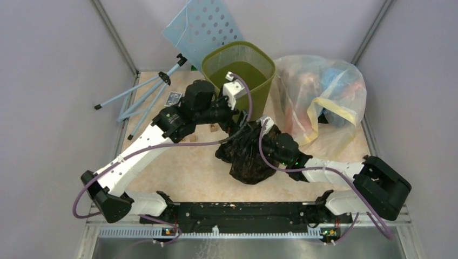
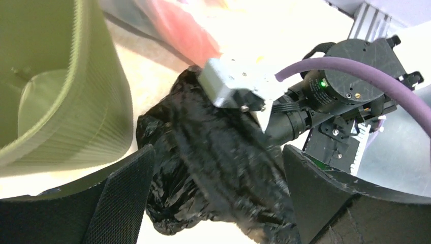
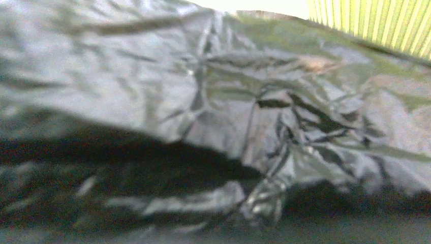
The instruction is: Put the trash bags into the trash bin
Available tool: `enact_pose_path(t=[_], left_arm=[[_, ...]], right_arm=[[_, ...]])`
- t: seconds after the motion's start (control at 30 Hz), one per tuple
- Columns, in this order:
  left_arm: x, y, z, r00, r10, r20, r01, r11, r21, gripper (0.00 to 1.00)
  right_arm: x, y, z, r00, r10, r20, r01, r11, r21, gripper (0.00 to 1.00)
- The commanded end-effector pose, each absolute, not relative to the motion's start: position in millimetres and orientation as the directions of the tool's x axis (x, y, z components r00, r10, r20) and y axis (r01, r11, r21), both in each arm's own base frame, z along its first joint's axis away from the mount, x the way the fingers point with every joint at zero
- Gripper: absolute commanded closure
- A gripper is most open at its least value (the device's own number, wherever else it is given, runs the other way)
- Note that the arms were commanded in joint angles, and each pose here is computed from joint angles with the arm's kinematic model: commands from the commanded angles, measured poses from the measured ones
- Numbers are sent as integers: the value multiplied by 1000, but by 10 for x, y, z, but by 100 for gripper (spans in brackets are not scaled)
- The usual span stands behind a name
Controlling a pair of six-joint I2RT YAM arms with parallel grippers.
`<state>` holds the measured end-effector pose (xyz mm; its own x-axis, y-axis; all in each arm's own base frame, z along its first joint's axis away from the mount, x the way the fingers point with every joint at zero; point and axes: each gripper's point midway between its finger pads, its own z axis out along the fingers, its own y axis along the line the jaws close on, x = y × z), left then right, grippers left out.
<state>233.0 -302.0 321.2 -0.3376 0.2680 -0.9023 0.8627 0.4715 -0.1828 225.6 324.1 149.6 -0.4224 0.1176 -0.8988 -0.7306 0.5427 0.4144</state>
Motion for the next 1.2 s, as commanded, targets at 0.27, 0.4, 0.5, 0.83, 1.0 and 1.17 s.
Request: enact_pose_path(t=[0.27,0.4,0.5,0.83,1.0,1.17], left_arm=[[2238,-3393,3118,-220,422,-880,910,414,-29,8],[2374,-3325,3021,-262,455,-851,872,490,-7,16],[2444,-3289,3038,-282,440,-852,844,536,-3,28],[2374,-3231,3058,-324,421,-847,839,542,-52,55],[2376,-3178,3017,-351,427,-833,826,560,-61,48],[2325,-3152,3164,-366,360,-858,818,565,-112,30]], right_arm=[[2273,3372,2110,-354,193,-915,-780,479,403,82],[2263,3375,2095,-357,190,-914,-782,475,404,82],[2261,3373,2087,-359,192,-913,-781,474,406,82],[2302,3292,1982,-379,208,-902,-740,517,430,84],[2308,3295,1955,-387,204,-899,-736,519,434,84],[2304,3305,1916,-396,198,-897,-734,518,439,84]])
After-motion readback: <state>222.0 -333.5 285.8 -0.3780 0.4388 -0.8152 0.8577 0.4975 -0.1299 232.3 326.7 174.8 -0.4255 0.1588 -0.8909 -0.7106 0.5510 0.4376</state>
